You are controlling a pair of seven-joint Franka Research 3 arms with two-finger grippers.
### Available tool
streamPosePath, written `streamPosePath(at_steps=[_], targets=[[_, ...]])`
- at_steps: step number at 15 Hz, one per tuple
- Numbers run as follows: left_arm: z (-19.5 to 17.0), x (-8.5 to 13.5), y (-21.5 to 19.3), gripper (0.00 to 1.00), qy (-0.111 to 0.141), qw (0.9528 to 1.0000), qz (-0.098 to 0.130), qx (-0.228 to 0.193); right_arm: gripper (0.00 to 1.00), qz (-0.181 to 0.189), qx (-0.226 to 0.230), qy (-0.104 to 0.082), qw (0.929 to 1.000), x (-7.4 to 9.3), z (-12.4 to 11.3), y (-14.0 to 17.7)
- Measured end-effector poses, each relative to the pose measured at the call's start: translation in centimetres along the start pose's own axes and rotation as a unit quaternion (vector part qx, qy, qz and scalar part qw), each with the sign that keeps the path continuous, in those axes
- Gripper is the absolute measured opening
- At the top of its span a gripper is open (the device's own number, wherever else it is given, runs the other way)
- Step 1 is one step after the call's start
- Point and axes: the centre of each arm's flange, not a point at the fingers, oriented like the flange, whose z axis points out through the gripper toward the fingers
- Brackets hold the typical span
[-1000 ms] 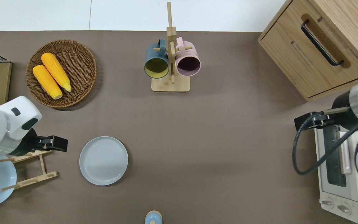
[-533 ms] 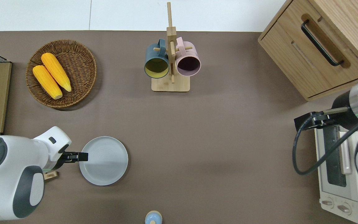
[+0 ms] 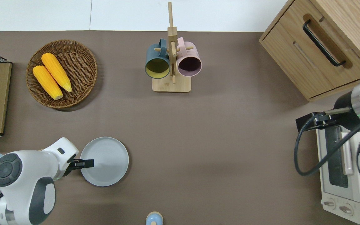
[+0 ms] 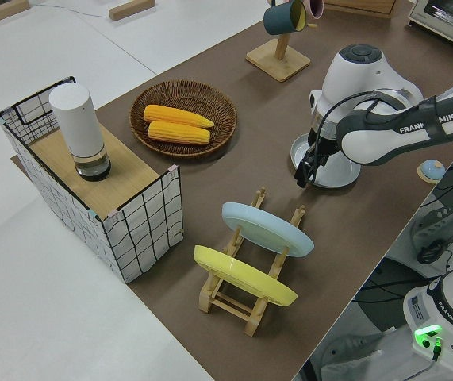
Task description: Pick gray plate from table and place it on lower plate rack with left arm
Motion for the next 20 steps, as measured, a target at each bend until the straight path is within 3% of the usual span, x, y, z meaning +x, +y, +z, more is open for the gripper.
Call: streamPosePath(at_steps=[6, 14, 15, 20], targets=[[1.5, 0.1, 0.1, 0.96, -0.008, 1.0, 0.001, -0.001, 0.99, 0.0, 0.0, 0.0, 1.0, 0.0, 0.0, 0.0], [1.4, 0.2, 0.1, 0.09, -0.004, 1.0, 0.0, -0.002, 0.99, 0.0, 0.0, 0.0, 1.0, 0.0, 0.0, 0.0], [1.1, 0.2, 0.2, 0.05, -0.001, 1.0, 0.0, -0.003, 0.99, 0.0, 0.0, 0.0, 1.0, 0.0, 0.0, 0.0], [0.9, 0.2, 0.2, 0.04, 0.001, 1.0, -0.001, -0.003, 0.99, 0.0, 0.0, 0.0, 1.0, 0.0, 0.0, 0.0]])
